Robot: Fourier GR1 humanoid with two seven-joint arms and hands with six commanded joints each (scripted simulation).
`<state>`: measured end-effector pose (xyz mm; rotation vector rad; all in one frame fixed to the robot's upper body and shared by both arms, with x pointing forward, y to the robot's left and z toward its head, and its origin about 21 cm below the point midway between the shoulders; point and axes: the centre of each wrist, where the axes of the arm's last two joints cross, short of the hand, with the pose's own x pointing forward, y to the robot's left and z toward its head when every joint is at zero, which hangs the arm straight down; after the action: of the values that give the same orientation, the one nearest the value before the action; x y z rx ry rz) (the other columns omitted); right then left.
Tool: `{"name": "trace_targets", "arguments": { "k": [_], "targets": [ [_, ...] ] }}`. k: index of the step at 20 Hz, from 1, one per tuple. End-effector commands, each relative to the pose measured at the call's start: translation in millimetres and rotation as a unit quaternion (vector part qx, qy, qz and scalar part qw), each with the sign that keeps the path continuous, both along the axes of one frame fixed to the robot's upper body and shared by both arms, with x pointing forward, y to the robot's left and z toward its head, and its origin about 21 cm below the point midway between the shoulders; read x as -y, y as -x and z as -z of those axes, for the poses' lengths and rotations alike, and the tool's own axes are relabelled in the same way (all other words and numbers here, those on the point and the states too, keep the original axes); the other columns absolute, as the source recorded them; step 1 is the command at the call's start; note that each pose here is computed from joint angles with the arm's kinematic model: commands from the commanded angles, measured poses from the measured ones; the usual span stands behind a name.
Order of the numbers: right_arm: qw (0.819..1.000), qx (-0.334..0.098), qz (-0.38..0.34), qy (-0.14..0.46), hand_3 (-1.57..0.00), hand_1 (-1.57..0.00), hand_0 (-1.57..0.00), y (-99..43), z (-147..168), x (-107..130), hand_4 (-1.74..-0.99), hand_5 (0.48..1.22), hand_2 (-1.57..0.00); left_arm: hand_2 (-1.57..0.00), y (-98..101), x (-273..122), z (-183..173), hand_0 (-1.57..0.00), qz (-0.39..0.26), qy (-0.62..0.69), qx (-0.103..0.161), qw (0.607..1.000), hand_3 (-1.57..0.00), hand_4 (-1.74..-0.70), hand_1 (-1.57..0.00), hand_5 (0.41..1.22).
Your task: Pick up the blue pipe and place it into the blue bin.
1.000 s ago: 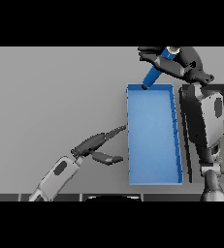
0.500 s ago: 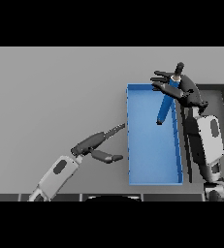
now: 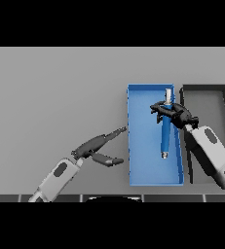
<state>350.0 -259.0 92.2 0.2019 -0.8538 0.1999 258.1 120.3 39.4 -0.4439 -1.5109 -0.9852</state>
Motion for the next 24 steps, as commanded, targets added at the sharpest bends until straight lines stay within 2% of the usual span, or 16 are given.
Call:
{"name": "trace_targets", "arguments": {
  "k": [1,3,4,6,8,11,14,16,23,24],
  "targets": [
    [1.000,-0.021,0.005,0.006,-0.57,-0.75,-0.84,-2.3,2.4,-2.7,-1.392,1.176,-0.71,0.00,-5.0,1.5,-2.2,0.00,-0.006,-0.003,0.003,1.000,0.00,-0.89,0.00,0.453],
    [0.999,-0.037,-0.026,0.023,-0.37,-0.48,-0.53,-0.7,1.0,-5.5,-1.285,1.141,-0.46,0.00,-3.6,-0.5,-1.6,0.00,-0.006,-0.003,0.000,1.000,0.00,-0.89,0.00,0.453],
    [0.998,-0.042,-0.043,0.037,-0.29,-0.38,-0.43,0.2,2.6,-10.0,-1.242,1.081,-0.36,0.00,-4.1,0.3,-1.2,0.00,-0.009,-0.003,-0.003,1.000,0.00,-0.89,0.00,0.453],
    [0.994,-0.036,-0.065,0.078,-0.19,-0.24,-0.27,1.8,2.3,-8.9,-1.179,0.975,-0.23,0.00,-6.1,-2.4,-3.0,0.00,-0.008,-0.001,0.001,1.000,0.00,-0.89,0.00,0.454],
    [0.987,-0.026,-0.093,0.128,-0.12,-0.16,-0.17,3.6,9.1,-13.0,-1.149,0.887,-0.15,0.00,-3.9,0.0,0.2,0.00,-0.005,-0.005,-0.004,1.000,0.00,-0.90,0.00,0.451],
    [0.983,-0.004,-0.101,0.155,-0.06,-0.08,-0.09,0.9,16.9,-8.8,-1.126,0.794,-0.08,0.00,-4.2,0.2,-1.2,0.00,-0.004,0.000,0.003,1.000,0.00,-0.90,0.00,0.453],
    [0.982,-0.001,-0.088,0.166,-0.03,-0.04,-0.04,-0.1,18.3,-6.7,-1.124,0.717,-0.04,0.00,-2.6,3.3,-0.7,0.00,-0.006,0.001,-0.001,1.000,0.00,-0.91,0.00,0.458],
    [0.985,0.013,-0.087,0.149,-0.02,-0.03,-0.03,-1.4,15.9,-9.0,-1.120,0.702,-0.02,0.00,-0.4,3.2,2.1,0.00,-0.008,-0.001,-0.004,1.000,0.00,-0.91,0.00,0.460],
    [0.984,0.001,-0.094,0.149,-0.01,-0.01,-0.01,0.8,20.1,-2.2,-1.129,0.674,-0.01,0.00,-5.7,-1.0,4.8,0.00,-0.008,0.003,-0.010,1.000,0.00,-0.92,0.00,0.467],
    [0.985,0.008,-0.095,0.146,-0.01,-0.01,-0.01,-2.5,17.7,-3.2,-1.129,0.678,-0.01,0.00,-7.1,-2.1,5.8,0.00,-0.007,0.002,-0.011,1.000,0.00,-0.92,0.00,0.469]
  ]
}}
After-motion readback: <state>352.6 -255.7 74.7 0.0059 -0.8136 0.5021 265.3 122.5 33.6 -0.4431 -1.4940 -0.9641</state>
